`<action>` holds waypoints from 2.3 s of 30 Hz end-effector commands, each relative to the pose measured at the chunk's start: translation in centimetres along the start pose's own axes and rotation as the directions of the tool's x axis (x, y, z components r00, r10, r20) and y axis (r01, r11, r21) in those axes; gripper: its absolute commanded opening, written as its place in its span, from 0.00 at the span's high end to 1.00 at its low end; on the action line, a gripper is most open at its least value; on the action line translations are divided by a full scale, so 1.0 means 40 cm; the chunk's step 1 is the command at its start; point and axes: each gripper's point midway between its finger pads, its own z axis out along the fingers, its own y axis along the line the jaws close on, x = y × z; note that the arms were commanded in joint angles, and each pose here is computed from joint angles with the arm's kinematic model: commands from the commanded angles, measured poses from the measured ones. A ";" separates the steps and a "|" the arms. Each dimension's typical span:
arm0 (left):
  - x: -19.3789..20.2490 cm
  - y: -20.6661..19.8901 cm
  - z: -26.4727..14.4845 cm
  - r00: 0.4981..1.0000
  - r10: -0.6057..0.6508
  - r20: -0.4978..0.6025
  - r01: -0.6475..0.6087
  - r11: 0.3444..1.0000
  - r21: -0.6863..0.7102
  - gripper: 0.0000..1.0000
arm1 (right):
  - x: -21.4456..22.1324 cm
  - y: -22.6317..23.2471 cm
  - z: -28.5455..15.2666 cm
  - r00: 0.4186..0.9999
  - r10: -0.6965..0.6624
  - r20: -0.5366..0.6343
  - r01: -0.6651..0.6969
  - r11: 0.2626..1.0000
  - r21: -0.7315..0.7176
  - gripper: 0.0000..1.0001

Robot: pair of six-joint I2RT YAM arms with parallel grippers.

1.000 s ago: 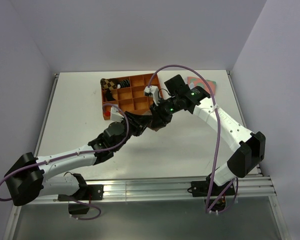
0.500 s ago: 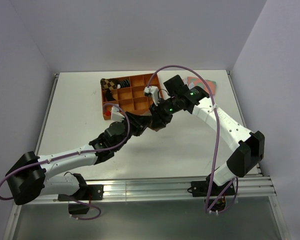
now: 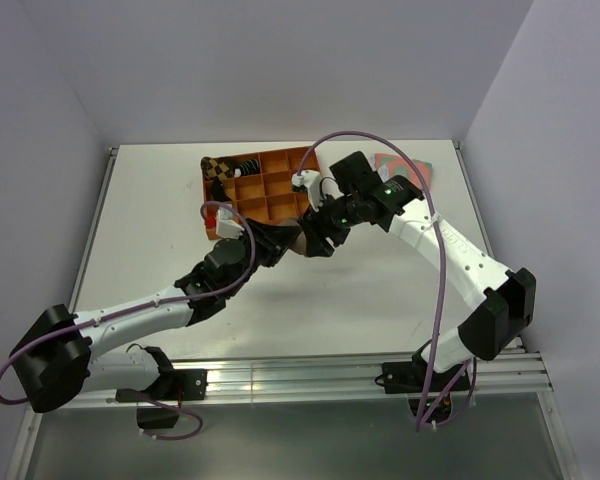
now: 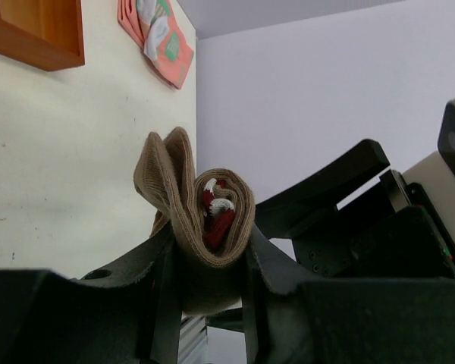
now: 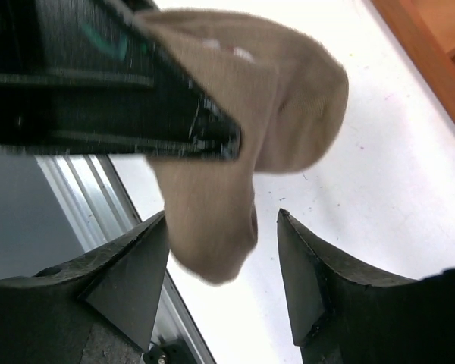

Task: Roll the socks
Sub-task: Place the sock in the storage box.

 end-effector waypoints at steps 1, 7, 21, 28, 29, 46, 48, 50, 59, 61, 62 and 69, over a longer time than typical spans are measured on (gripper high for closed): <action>-0.034 -0.071 -0.013 1.000 0.004 0.015 -0.006 0.997 0.082 1.00 | -0.028 -0.006 -0.054 0.997 -0.044 0.069 0.039 0.997 0.062 0.35; -0.091 -0.077 -0.003 0.998 0.038 0.040 -0.041 0.996 0.080 1.00 | -0.025 -0.033 -0.110 0.993 -0.061 0.100 0.049 0.992 0.119 0.35; -0.368 -0.041 0.098 0.974 0.219 0.063 -0.219 0.976 -0.009 1.00 | 0.036 -0.200 -0.239 0.986 -0.059 0.157 -0.006 0.923 0.385 0.35; -0.509 0.026 0.235 0.950 0.308 -0.053 -0.311 0.947 -0.080 1.00 | 0.064 -0.253 -0.225 0.988 -0.066 0.139 0.000 0.905 0.426 0.35; -0.513 0.084 0.270 0.946 0.313 -0.091 -0.322 0.940 -0.117 1.00 | 0.068 -0.261 -0.219 0.990 -0.061 0.130 -0.001 0.903 0.429 0.35; -0.601 0.369 0.479 0.930 0.153 -0.335 -0.213 0.965 -0.151 1.00 | 0.116 -0.362 -0.183 0.996 -0.024 0.083 -0.013 0.910 0.414 0.35; -0.580 0.379 0.467 0.930 0.113 -0.349 -0.173 0.974 -0.145 1.00 | 0.124 -0.371 -0.183 0.997 -0.017 0.081 -0.018 0.909 0.416 0.36; -0.575 0.347 0.457 0.928 0.130 -0.349 -0.175 0.980 -0.100 1.00 | 0.129 -0.373 -0.178 0.997 -0.010 0.082 -0.024 0.914 0.406 0.36; -0.541 0.433 0.426 0.910 0.054 -0.412 -0.162 0.960 -0.230 1.00 | 0.139 -0.370 -0.179 0.997 -0.007 0.081 -0.026 0.918 0.396 0.36; -0.550 0.472 0.428 0.913 0.075 -0.402 -0.207 0.933 -0.295 1.00 | 0.142 -0.369 -0.177 0.997 -0.007 0.079 -0.025 0.919 0.394 0.36; -0.554 0.480 0.429 0.914 0.083 -0.396 -0.224 0.919 -0.323 1.00 | 0.143 -0.369 -0.176 0.997 -0.007 0.081 -0.026 0.919 0.394 0.36; -0.553 0.521 0.459 0.921 0.114 -0.373 -0.294 0.832 -0.471 1.00 | 0.153 -0.364 -0.176 0.997 -0.008 0.083 -0.026 0.916 0.400 0.36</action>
